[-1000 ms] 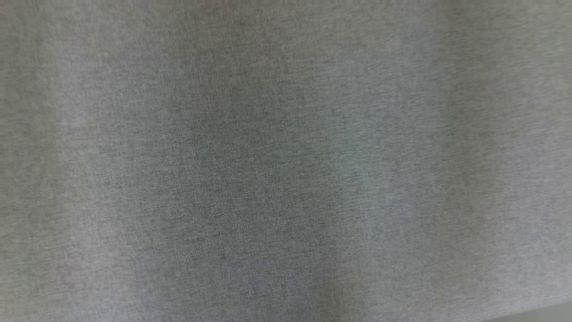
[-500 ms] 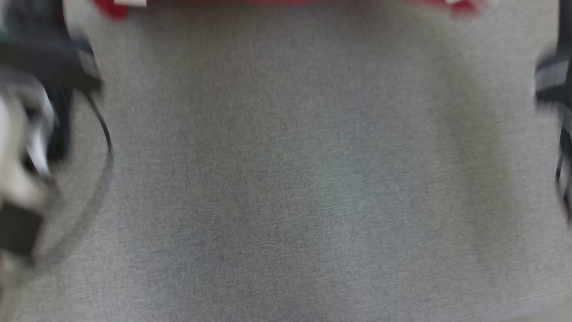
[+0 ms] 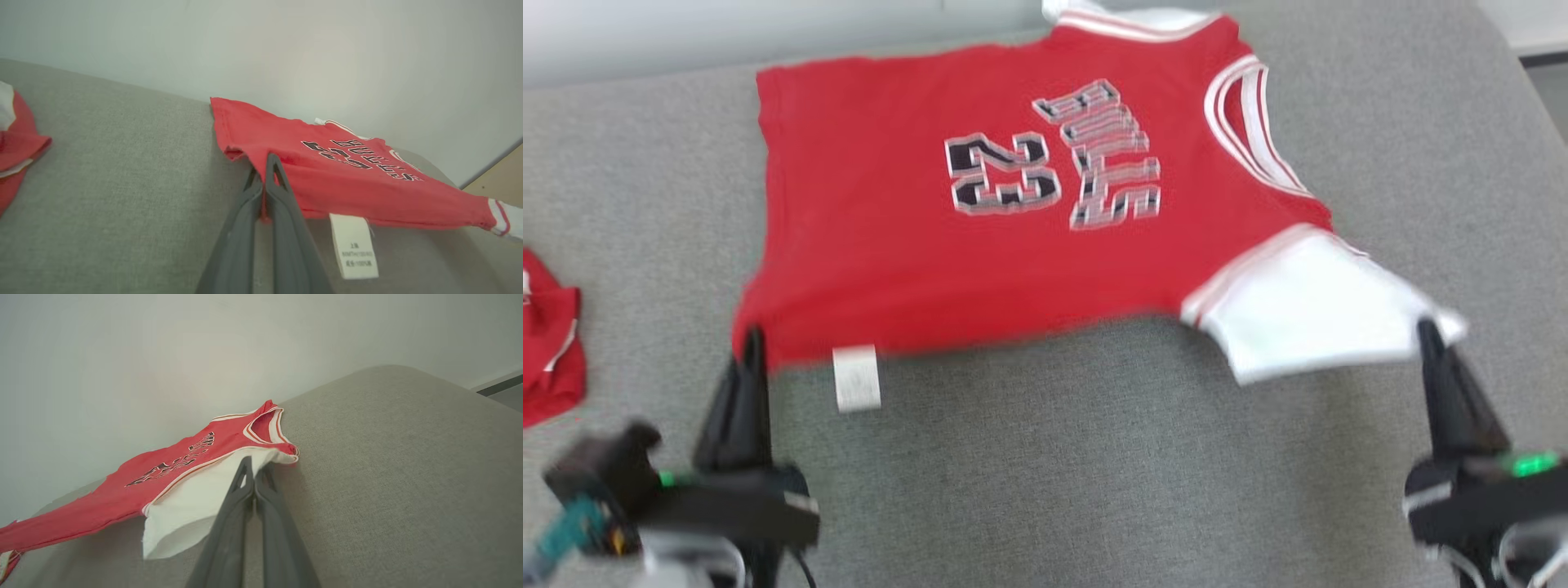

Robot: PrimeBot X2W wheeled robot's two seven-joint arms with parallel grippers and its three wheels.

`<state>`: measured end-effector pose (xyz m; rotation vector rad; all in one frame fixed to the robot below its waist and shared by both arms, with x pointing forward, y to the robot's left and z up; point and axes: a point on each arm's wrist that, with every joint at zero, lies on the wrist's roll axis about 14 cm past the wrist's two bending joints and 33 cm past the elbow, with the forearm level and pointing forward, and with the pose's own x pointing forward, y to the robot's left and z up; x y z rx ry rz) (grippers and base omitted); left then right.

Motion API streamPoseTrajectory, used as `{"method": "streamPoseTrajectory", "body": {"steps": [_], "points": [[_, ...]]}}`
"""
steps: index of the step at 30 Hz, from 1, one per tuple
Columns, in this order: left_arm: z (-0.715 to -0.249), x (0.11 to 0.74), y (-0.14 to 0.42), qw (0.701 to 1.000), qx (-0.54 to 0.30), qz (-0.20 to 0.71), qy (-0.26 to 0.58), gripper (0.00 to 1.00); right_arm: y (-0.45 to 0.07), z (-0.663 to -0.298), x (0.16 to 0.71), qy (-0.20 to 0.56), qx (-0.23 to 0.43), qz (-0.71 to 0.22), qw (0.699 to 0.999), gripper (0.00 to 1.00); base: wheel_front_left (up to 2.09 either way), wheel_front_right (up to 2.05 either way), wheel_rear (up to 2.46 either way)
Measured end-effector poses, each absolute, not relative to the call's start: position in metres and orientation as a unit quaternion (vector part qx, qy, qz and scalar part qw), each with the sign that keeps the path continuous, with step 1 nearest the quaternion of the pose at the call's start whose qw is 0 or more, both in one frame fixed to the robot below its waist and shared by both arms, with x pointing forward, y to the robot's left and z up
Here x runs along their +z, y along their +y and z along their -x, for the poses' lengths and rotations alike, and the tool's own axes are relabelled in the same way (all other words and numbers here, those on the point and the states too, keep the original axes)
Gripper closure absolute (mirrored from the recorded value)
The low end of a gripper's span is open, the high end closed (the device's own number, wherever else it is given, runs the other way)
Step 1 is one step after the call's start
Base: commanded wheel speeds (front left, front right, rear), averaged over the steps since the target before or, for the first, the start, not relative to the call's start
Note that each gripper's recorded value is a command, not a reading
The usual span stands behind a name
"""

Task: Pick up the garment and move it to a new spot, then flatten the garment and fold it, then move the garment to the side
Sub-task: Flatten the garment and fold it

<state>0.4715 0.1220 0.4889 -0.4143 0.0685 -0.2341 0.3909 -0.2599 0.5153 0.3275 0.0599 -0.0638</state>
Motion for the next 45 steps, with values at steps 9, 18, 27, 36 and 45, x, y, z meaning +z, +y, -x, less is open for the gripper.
{"method": "streamPoseTrajectory", "body": {"steps": [9, 18, 27, 36, 45], "points": [[-0.413, 0.443, 0.148, 0.972, -0.043, 0.208, 0.097, 1.00, -0.260, -0.336, 0.476, 0.098, -0.072, -0.173, 0.977, 1.00, 0.00, 0.00, 0.00], [-0.363, 0.418, 0.158, 0.971, -0.017, 0.197, 0.137, 1.00, -0.245, -0.284, 0.441, 0.170, -0.080, -0.189, 0.964, 1.00, 0.00, 0.00, 0.00], [-0.355, 0.411, 0.153, 0.974, -0.025, 0.171, 0.148, 1.00, -0.236, -0.291, 0.445, 0.159, -0.069, -0.198, 0.965, 1.00, 0.00, 0.00, 0.00], [-0.383, 0.425, 0.141, 0.978, -0.058, 0.154, 0.124, 1.00, -0.226, -0.333, 0.473, 0.114, -0.018, -0.167, 0.979, 1.00, 0.00, 0.00, 0.00], [-0.423, 0.442, 0.138, 0.982, -0.074, 0.138, 0.101, 1.00, -0.227, -0.381, 0.482, 0.104, 0.019, -0.123, 0.987, 1.00, 0.00, 0.00, 0.00]]}}
